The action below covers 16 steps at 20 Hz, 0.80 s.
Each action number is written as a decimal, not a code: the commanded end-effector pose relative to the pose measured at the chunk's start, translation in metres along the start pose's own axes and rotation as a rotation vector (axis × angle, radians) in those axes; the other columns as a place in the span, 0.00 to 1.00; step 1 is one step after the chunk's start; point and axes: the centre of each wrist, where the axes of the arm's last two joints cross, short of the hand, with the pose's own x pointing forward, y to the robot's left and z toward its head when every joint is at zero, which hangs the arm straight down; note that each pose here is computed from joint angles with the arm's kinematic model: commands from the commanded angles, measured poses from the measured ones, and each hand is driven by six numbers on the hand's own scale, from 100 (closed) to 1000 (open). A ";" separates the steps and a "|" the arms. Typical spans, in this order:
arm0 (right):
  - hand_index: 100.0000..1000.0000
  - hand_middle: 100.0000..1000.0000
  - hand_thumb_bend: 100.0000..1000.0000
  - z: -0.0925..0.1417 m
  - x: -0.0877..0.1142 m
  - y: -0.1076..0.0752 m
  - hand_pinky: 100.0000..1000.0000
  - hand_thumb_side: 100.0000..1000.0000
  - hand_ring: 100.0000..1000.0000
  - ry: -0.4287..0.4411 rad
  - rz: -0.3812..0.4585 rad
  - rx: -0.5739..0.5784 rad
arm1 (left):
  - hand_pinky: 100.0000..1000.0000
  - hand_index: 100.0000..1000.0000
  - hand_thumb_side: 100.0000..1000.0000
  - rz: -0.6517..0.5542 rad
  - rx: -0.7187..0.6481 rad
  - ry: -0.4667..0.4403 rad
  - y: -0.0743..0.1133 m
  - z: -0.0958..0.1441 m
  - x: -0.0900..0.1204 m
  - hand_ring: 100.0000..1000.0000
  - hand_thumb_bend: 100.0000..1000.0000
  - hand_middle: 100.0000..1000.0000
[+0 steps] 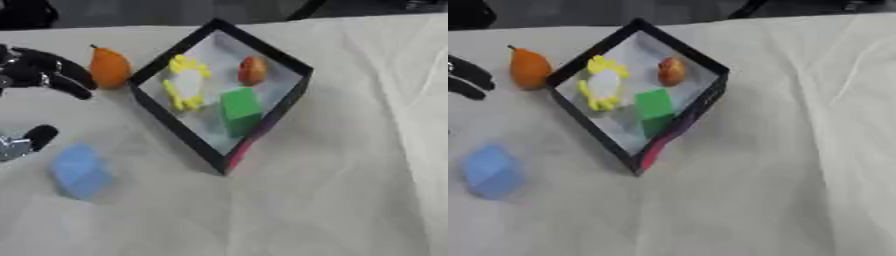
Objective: Pick up objects on the table and place them in the box.
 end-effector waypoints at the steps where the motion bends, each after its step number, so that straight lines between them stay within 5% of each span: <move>1: 0.79 0.57 0.00 -0.004 0.015 -0.007 0.93 0.48 0.64 -0.038 0.050 0.006 | 0.87 0.88 0.61 -0.149 -0.199 -0.108 0.012 0.007 0.007 0.89 0.00 0.81; 3: 0.79 0.57 0.00 -0.004 0.015 -0.008 0.93 0.48 0.64 -0.037 0.052 0.003 | 0.88 0.88 0.56 -0.144 -0.196 -0.066 0.009 0.007 0.011 0.90 0.04 0.81; 12: 0.79 0.57 0.00 -0.002 0.013 -0.008 0.93 0.48 0.64 -0.028 0.057 0.000 | 0.88 0.88 0.72 -0.144 -0.274 0.111 -0.022 0.007 0.020 0.91 0.14 0.82; 16: 0.79 0.57 0.00 -0.002 0.013 -0.009 0.93 0.48 0.64 -0.026 0.057 -0.002 | 0.89 0.88 0.71 -0.143 -0.287 0.195 -0.034 0.011 0.016 0.92 0.17 0.82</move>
